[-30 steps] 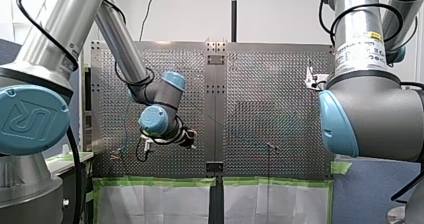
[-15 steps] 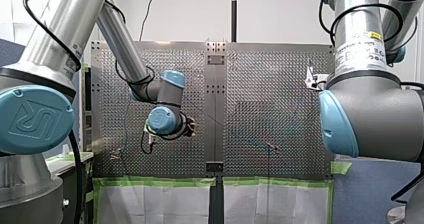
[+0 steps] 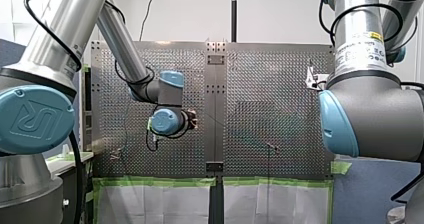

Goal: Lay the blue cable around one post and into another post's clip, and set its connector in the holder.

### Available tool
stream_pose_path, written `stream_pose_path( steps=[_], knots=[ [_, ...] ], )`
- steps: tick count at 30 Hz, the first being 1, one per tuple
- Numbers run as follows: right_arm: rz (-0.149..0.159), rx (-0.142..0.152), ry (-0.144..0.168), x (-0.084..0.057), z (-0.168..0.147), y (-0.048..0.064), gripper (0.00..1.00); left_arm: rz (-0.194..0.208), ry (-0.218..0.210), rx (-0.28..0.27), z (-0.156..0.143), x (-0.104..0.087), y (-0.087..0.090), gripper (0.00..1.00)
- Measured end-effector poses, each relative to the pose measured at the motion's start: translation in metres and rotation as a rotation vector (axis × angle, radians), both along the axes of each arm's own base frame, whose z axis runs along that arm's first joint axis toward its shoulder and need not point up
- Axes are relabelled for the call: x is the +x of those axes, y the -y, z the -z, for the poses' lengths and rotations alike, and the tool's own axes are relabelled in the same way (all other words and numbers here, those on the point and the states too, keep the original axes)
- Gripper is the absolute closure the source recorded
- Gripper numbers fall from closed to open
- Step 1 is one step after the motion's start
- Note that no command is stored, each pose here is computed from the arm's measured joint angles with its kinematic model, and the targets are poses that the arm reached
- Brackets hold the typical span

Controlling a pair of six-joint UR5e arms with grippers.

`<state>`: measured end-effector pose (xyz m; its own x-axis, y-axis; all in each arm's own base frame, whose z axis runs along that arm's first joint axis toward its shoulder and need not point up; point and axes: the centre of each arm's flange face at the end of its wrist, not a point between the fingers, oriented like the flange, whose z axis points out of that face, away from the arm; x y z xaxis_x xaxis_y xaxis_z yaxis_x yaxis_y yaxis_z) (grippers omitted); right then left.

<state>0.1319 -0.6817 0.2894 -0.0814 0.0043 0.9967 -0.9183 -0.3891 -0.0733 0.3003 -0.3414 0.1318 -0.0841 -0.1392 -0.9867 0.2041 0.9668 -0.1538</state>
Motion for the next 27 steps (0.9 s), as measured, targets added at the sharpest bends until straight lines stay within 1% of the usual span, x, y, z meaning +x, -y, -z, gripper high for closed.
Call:
stream_pose_path(
  steps=[7, 15, 20, 23, 27],
  knots=[
    [0.0, 0.004, -0.001, 0.0, 0.001, 0.0, 0.01, -0.001, 0.044, -0.031, -0.005, 0.005, 0.003, 0.0],
    [-0.001, 0.02, -0.001, 0.001, 0.003, -0.002, 0.01, -0.001, 0.098, -0.071, -0.011, 0.01, 0.007, 0.0],
    [-0.002, 0.023, 0.0, 0.001, 0.004, -0.002, 0.01, -0.001, 0.131, -0.096, -0.015, 0.013, 0.009, 0.0],
    [-0.003, 0.024, 0.0, 0.002, 0.004, -0.003, 0.01, -0.001, 0.144, -0.105, -0.017, 0.014, 0.01, 0.0],
    [-0.003, 0.024, -0.001, 0.002, 0.005, -0.002, 0.01, -0.001, 0.148, -0.108, -0.017, 0.014, 0.01, 0.0]
  ],
)
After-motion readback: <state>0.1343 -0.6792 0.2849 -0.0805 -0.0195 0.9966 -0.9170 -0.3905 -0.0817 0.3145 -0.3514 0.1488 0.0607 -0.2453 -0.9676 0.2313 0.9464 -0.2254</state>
